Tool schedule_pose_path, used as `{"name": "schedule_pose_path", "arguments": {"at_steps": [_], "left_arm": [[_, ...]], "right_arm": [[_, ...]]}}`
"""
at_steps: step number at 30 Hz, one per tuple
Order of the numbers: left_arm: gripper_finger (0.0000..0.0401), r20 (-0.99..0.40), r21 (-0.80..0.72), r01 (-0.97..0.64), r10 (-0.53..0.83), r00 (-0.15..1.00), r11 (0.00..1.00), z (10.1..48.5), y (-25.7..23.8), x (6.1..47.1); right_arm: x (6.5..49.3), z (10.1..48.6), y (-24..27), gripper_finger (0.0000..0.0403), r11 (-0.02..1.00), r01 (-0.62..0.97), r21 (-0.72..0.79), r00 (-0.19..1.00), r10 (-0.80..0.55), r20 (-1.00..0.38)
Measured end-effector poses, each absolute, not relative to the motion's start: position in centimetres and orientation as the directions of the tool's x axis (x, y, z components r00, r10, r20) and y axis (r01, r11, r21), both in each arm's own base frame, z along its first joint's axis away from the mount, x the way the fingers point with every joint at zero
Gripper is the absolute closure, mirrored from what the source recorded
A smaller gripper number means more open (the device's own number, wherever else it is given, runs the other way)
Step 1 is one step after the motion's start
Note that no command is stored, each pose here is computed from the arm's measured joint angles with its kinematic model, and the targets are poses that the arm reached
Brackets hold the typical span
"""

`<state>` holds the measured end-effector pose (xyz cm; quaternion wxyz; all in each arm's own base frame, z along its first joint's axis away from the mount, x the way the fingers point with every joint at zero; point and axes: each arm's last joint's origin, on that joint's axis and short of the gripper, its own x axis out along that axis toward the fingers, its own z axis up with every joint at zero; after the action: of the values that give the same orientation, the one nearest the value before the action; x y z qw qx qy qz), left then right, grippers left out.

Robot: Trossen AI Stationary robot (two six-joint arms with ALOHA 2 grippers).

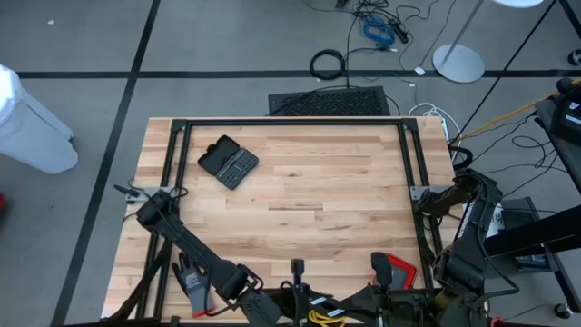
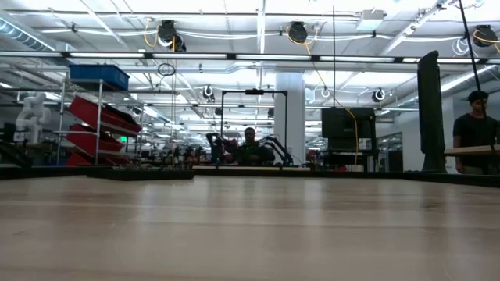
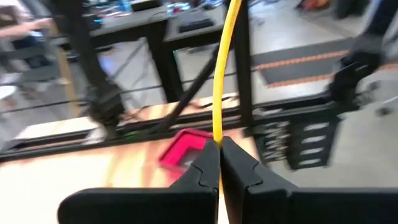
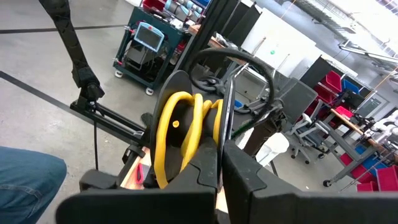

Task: Coil cords
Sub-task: Coil the yellow wire onto the spool

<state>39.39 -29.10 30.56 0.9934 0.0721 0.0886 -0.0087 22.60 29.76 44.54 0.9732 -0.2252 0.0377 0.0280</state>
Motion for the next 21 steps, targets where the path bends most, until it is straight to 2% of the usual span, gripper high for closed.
{"name": "schedule_pose_path", "arguments": {"at_steps": [4, 14, 21], "left_arm": [[0.0400, -0.179, 0.230, -0.055, 0.098, 0.979, 0.972, 30.4, -29.3, 38.9], [0.0401, -0.175, 0.325, -0.225, 0.293, 0.940, 0.918, 31.7, -29.1, 36.8], [0.0401, -0.191, 0.338, -0.271, 0.348, 0.918, 0.901, 32.6, -29.1, 35.0]], "right_arm": [[22.6, 44.5, 29.8, 0.0403, 0.896, -0.072, -0.438, 0.995, 0.037, -0.088], [22.4, 44.4, 29.9, 0.0403, 0.897, -0.080, -0.435, 0.995, 0.043, -0.095], [22.2, 44.4, 30.1, 0.0403, 0.903, -0.086, -0.420, 0.994, 0.050, -0.094]]}}
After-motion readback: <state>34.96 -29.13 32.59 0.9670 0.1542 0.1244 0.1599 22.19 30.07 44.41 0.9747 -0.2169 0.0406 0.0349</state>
